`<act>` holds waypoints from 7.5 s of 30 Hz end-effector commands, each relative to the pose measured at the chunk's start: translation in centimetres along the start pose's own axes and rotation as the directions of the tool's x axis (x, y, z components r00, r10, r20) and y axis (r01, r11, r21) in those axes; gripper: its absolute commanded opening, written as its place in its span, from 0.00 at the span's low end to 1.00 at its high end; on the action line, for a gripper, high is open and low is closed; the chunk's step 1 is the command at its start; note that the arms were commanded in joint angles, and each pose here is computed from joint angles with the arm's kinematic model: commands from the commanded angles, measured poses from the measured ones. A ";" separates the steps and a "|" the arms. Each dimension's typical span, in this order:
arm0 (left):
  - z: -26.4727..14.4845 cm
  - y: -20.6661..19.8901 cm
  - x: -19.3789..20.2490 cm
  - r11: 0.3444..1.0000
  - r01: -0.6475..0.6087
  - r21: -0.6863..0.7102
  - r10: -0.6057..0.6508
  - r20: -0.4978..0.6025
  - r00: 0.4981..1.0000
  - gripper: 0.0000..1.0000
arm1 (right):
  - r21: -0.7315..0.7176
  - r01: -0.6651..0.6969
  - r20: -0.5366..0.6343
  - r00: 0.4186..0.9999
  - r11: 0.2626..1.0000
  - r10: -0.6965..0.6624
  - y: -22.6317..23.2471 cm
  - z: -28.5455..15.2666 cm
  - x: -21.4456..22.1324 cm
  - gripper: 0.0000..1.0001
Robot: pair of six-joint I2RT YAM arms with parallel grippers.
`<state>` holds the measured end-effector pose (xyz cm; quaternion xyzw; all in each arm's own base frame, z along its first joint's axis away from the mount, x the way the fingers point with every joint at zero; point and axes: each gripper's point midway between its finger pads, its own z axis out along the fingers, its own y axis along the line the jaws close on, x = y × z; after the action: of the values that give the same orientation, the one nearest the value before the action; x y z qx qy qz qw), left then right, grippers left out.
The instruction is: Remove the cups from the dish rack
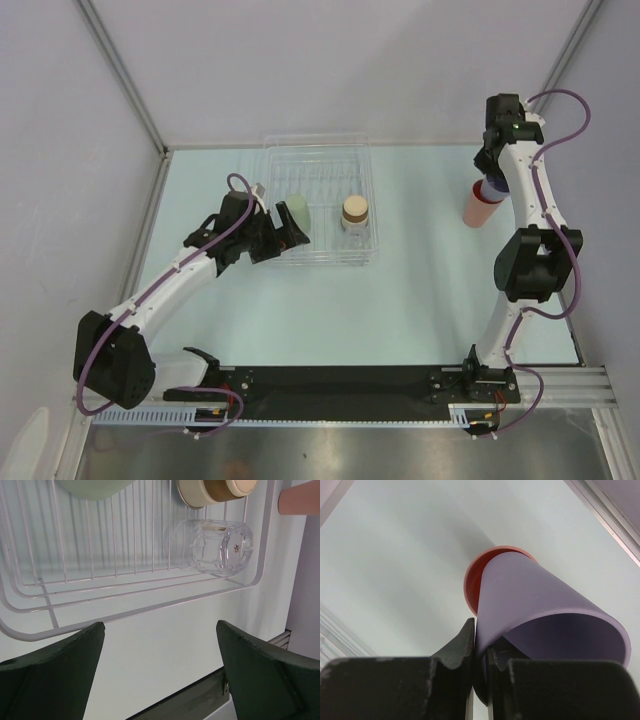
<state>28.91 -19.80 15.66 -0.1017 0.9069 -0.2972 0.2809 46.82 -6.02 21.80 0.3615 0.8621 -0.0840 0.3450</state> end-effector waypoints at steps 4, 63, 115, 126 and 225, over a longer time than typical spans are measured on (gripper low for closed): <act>0.1 -0.2 -1.0 1.000 -0.015 -0.010 0.015 0.025 1.000 1.00 | -0.048 -0.008 0.045 0.999 0.999 0.010 0.5 -1.2 -1.3 0.02; 7.9 -1.8 -13.7 0.852 -0.356 -0.384 0.424 0.107 0.899 1.00 | -0.793 0.249 0.155 0.965 0.555 -0.212 8.2 -26.5 16.4 0.72; 10.8 1.5 -10.0 0.822 -0.362 -0.440 0.391 -0.028 0.920 0.00 | -0.772 0.248 0.125 0.962 0.585 -0.243 7.0 -24.3 18.6 0.71; 5.0 -4.7 -14.2 0.873 -0.334 -0.355 0.400 0.130 0.907 0.00 | -0.770 0.254 0.153 0.964 0.585 -0.217 6.9 -24.8 17.6 0.71; -0.5 -1.8 -5.9 0.988 0.037 0.147 -0.056 0.122 0.991 1.00 | -0.469 0.195 0.267 0.961 0.862 -0.072 2.0 -23.3 4.6 0.00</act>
<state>34.56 -21.83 24.63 -0.0994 0.7995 -0.4666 0.3650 32.27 15.37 40.52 0.1180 0.7732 0.2866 0.5533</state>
